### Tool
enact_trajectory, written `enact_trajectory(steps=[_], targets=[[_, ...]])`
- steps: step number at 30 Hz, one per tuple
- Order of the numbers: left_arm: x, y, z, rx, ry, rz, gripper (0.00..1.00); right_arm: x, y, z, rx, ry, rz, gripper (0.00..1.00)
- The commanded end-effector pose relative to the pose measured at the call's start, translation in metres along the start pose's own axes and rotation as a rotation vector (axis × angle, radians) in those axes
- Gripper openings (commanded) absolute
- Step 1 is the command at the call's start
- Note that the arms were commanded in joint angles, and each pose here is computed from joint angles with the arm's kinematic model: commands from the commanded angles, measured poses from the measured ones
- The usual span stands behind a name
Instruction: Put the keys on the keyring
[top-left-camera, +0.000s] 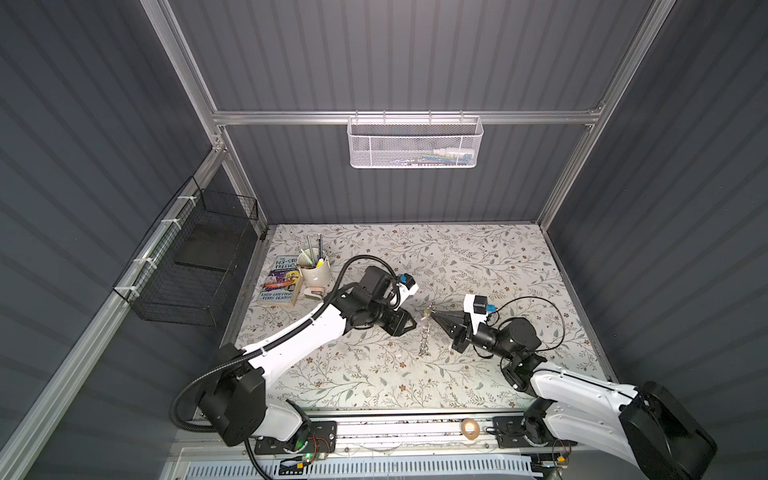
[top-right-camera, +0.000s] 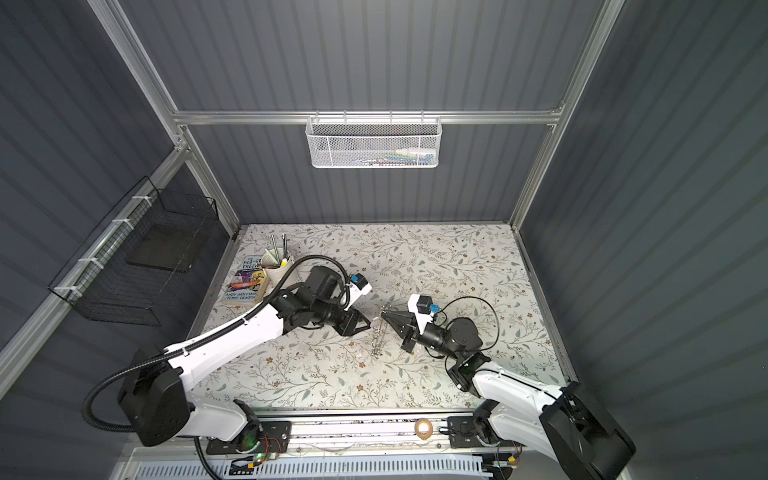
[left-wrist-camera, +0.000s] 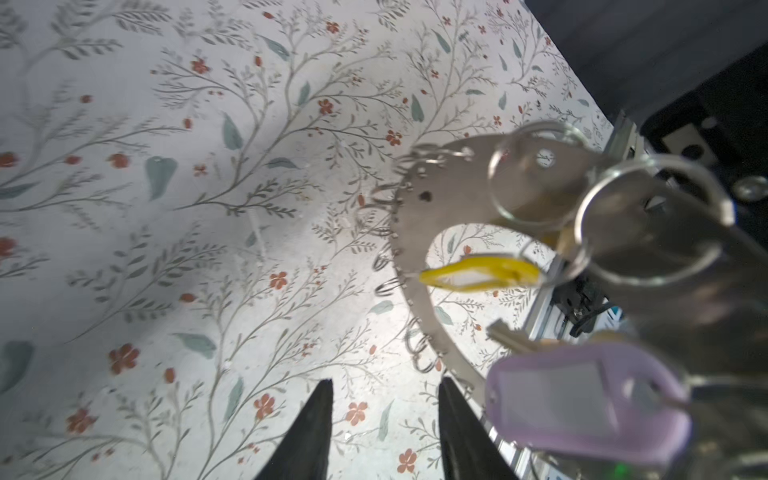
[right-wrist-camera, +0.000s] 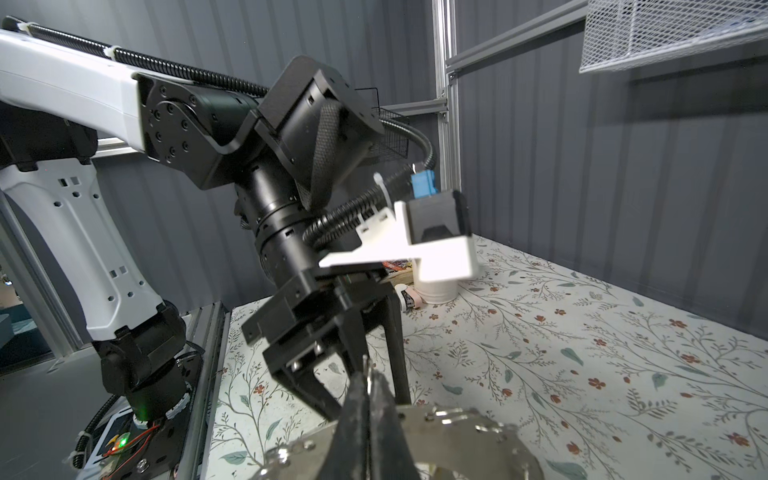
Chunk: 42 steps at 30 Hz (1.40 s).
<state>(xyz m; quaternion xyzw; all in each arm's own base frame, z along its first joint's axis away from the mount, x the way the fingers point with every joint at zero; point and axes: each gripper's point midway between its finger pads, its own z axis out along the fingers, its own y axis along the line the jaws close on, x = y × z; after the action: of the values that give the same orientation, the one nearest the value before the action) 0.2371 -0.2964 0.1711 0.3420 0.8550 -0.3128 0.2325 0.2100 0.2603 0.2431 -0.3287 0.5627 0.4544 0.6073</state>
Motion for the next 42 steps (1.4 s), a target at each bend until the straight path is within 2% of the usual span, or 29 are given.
enact_trajectory(steps=[1, 5, 10, 13, 21, 25, 33, 42], targets=[[-0.009, 0.011, -0.019, -0.048, -0.089, -0.048, 0.47, -0.014, 0.007, 0.001, -0.037, -0.051, -0.021, 0.00], [-0.016, 0.005, -0.039, -0.023, -0.208, -0.010, 0.53, -0.008, 0.009, -0.001, -0.044, -0.043, -0.013, 0.00], [-0.037, -0.044, -0.070, 0.207, -0.459, 0.153, 0.55, -0.007, 0.013, -0.001, -0.075, -0.036, 0.002, 0.00], [-0.040, -0.053, -0.074, 0.249, -0.522, 0.224, 0.55, -0.007, 0.018, 0.000, -0.105, -0.033, 0.008, 0.00], [-0.038, -0.068, -0.074, 0.327, -0.598, 0.402, 0.54, 0.001, 0.025, 0.004, -0.178, 0.007, 0.059, 0.00], [-0.035, -0.076, -0.069, 0.387, -0.568, 0.460, 0.50, -0.001, 0.025, 0.004, -0.198, -0.008, 0.082, 0.00], [-0.029, -0.068, -0.056, 0.367, -0.513, 0.452, 0.50, -0.007, 0.026, 0.001, -0.221, -0.028, 0.101, 0.00], [-0.033, -0.073, -0.051, 0.434, -0.499, 0.452, 0.47, -0.006, 0.026, 0.002, -0.237, -0.033, 0.126, 0.00]])
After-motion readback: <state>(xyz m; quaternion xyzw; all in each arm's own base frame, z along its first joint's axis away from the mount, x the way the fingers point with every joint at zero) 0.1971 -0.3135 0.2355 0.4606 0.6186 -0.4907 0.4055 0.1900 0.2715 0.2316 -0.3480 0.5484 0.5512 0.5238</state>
